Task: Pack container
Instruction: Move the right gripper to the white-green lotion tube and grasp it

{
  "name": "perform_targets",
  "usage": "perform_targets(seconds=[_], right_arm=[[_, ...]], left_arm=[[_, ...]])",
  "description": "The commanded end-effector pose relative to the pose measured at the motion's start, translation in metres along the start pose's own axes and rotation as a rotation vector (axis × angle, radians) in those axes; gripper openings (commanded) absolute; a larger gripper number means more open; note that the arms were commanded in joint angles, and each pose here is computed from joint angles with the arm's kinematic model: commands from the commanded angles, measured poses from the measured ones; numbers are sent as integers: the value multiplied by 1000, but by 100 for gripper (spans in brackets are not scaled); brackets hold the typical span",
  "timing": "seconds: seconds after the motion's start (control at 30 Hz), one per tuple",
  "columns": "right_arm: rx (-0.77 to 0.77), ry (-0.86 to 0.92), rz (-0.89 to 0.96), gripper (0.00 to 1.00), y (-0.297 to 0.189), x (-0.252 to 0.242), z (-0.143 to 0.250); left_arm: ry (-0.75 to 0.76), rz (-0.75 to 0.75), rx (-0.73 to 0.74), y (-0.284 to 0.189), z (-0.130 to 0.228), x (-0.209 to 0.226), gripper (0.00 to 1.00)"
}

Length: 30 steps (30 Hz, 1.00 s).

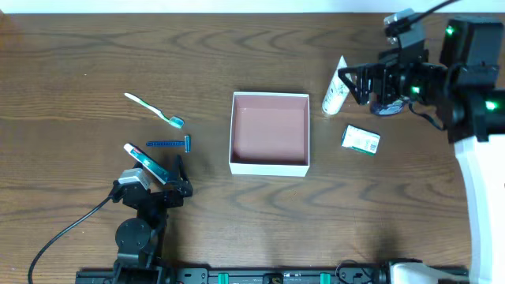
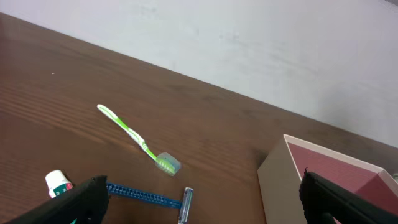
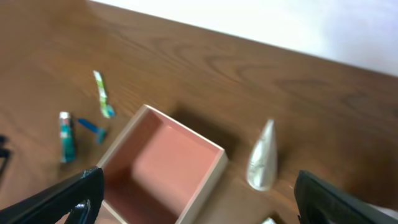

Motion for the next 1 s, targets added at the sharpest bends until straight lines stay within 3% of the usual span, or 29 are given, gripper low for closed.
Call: perform_targets(seconds=[0.0, 0.43, 0.77, 0.97], right_arm=[[53, -1, 94, 97, 15, -25, 5], [273, -13, 194, 80, 92, -54, 45], [327, -24, 222, 48, 125, -63, 59], [318, -30, 231, 19, 128, -65, 57]], left_arm=[[23, -40, 44, 1, 14, 10, 98], [23, -40, 44, 1, 14, 10, 98], [23, -40, 44, 1, 14, 10, 98], [23, -40, 44, 1, 14, 10, 98]])
Point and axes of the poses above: each gripper's point midway between its finger pads, its own y axis out along the fingers, its own x axis along the line the jaws close on, z = x × y, the point moved 3 cm from there along -y, back along the fingers, and after that the axes turned 5 degrees about -y, right-handed, at the moved point
